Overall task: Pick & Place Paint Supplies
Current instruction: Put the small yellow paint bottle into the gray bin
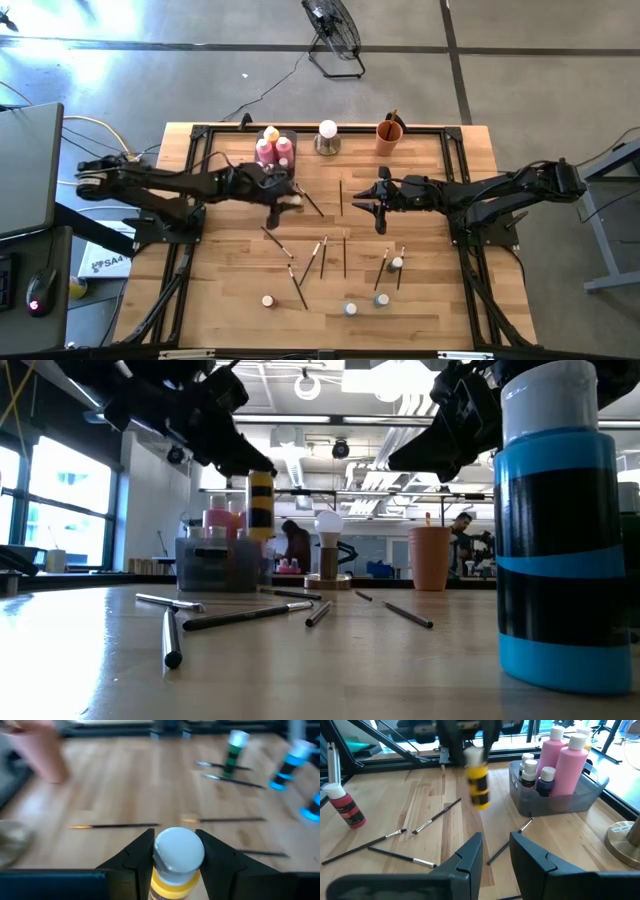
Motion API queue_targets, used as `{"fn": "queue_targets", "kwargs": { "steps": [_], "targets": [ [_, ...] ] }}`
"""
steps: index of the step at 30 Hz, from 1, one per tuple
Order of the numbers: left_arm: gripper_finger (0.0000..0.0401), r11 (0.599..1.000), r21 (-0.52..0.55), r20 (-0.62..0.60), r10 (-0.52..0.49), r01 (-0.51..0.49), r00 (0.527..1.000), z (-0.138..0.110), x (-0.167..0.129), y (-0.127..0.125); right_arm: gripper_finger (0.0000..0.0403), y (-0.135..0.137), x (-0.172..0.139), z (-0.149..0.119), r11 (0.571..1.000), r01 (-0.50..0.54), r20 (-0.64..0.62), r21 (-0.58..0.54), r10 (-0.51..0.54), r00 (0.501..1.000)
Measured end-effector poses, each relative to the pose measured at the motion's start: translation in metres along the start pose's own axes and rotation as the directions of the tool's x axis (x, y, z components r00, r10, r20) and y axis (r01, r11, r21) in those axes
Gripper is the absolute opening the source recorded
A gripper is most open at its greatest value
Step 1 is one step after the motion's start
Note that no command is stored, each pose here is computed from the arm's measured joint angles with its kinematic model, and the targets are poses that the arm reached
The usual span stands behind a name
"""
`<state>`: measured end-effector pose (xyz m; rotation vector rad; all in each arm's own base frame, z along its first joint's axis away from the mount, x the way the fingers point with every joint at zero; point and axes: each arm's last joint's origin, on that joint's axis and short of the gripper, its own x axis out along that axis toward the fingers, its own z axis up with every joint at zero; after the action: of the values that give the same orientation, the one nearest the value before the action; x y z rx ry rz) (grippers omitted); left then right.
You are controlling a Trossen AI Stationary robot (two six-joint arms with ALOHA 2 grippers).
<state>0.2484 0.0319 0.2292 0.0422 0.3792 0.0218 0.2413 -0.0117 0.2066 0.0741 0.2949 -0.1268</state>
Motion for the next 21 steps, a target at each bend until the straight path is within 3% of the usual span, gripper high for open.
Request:
{"fn": "queue_targets", "kwargs": {
  "steps": [4,10,21],
  "targets": [
    [0.0133,0.981,-0.018,0.038,0.194,-0.194,0.98,0.008,-0.011,0.005,0.0091,0.0,0.0,0.0,1.0,0.0,-0.002,-0.002,0.0,1.0],
    [0.0124,0.89,-0.075,0.01,0.452,-0.45,0.892,0.008,-0.016,0.012,0.0091,0.0,0.0,0.0,1.0,0.0,-0.002,-0.002,0.0,1.0],
    [0.0127,0.809,-0.095,-0.02,0.581,-0.58,0.814,0.005,-0.016,0.016,0.0091,0.0,0.0,0.0,1.0,0.0,-0.001,-0.002,0.0,1.0]
  ]
}}
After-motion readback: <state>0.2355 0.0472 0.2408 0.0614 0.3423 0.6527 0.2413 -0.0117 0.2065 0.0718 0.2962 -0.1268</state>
